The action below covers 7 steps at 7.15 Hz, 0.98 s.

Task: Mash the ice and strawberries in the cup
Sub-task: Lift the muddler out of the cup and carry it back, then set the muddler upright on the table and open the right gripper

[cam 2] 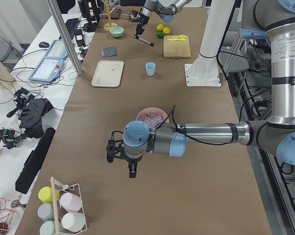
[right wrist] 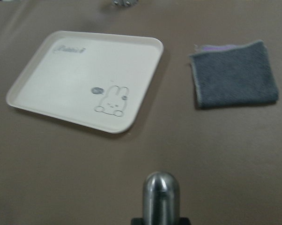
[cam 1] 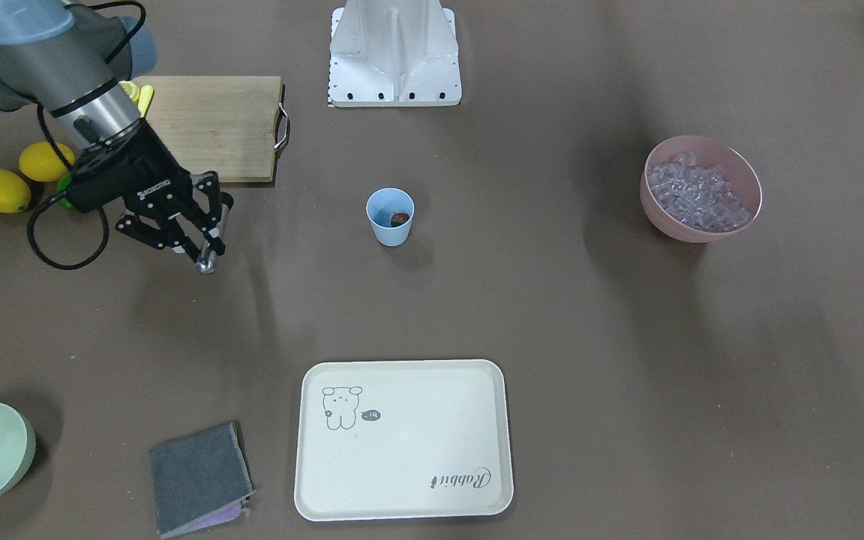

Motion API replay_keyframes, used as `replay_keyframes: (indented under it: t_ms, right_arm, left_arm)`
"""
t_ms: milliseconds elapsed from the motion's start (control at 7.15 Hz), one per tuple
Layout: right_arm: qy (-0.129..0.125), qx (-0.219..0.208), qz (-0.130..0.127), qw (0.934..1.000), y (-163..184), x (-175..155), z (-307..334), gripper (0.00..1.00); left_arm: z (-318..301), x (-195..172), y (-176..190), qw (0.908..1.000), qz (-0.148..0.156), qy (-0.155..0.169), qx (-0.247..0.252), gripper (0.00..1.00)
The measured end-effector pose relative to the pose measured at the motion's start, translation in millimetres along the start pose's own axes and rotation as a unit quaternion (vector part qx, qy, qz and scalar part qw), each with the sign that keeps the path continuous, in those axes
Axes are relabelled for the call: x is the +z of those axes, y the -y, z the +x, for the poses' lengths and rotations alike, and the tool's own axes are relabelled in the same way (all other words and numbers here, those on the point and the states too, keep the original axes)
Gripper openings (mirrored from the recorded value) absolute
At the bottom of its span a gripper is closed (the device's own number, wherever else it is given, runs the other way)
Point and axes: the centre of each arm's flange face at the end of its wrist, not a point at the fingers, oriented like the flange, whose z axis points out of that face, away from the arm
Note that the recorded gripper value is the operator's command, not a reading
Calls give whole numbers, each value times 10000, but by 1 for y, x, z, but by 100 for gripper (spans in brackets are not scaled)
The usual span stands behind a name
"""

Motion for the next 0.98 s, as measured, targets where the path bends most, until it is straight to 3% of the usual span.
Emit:
replay_keyframes:
  t_ms: [419, 839, 979]
  right_arm:
    - [10, 525, -971, 9939, 47, -7, 75, 0]
    - [-214, 867, -1787, 9798, 46, 43, 132, 0]
    - [-148, 875, -2015, 9755, 43, 53, 144, 0]
  left_arm:
    - [0, 0, -1, 10000, 17, -2, 25, 98]
    - [-4, 2, -8, 10000, 69, -13, 65, 98]
    - [-5, 2, -9, 10000, 75, -15, 61, 98]
